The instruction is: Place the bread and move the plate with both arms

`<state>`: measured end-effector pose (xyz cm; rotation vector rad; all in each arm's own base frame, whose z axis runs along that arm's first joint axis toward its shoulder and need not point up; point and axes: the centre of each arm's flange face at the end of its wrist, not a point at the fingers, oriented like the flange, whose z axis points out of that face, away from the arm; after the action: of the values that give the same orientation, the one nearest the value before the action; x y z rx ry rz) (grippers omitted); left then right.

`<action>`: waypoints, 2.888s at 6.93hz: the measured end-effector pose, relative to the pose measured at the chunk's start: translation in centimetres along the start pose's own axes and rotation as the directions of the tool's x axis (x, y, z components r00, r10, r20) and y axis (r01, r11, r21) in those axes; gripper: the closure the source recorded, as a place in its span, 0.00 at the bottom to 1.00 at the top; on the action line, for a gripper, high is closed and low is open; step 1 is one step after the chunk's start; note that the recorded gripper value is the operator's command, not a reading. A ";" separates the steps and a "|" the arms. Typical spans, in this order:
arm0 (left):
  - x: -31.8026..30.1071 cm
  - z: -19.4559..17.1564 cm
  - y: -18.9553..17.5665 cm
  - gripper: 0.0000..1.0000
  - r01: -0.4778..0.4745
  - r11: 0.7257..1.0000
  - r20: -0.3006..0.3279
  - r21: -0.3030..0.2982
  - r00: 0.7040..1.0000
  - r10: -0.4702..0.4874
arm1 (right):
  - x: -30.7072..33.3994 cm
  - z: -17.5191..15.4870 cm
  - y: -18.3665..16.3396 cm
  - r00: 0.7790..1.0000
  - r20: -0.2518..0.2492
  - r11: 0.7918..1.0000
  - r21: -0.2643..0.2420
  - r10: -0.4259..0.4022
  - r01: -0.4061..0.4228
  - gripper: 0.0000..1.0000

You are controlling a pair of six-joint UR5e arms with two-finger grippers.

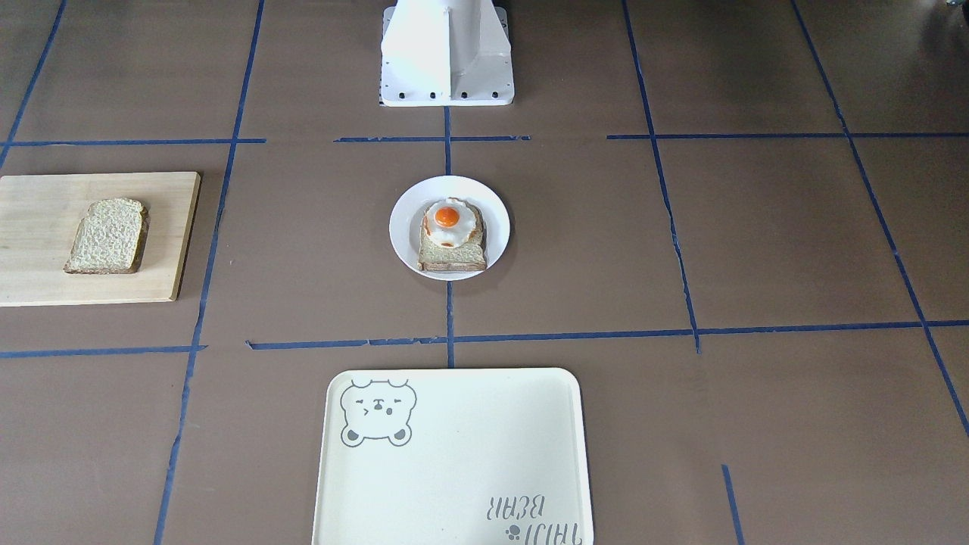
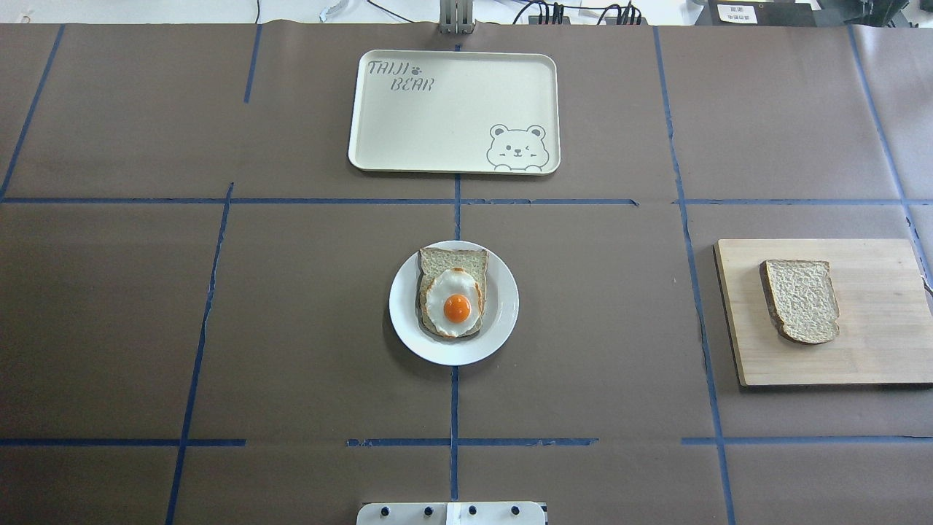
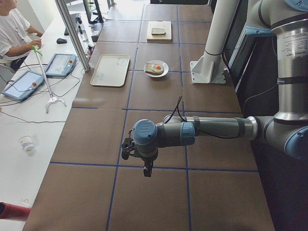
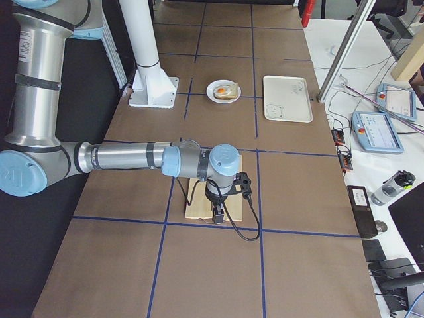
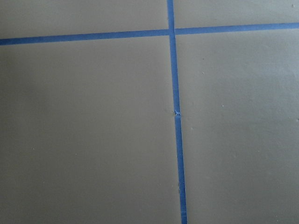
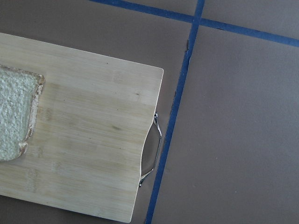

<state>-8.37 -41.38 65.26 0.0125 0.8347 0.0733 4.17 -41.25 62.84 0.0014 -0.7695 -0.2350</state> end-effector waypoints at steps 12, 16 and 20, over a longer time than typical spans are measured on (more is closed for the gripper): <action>1.4 0.5 1.3 0.00 0.068 0.991 -0.107 0.112 0.993 -0.056 | -12.6 12.3 -4.6 0.961 0.157 0.963 0.115 0.226 -0.245 0.09; 1.6 0.5 1.4 0.00 0.050 0.991 -0.107 0.123 0.994 -0.037 | -15.3 14.6 -6.2 0.962 0.172 0.965 0.117 0.212 -0.234 0.17; 1.7 0.4 1.4 0.00 0.045 0.991 -0.107 0.125 0.994 -0.032 | -16.3 16.1 -6.2 0.965 0.141 0.964 0.116 0.221 -0.238 1.00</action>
<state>-6.99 -39.82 64.33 0.1138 0.9430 -0.0158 -19.52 -42.52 62.70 0.0225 -0.9030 0.0377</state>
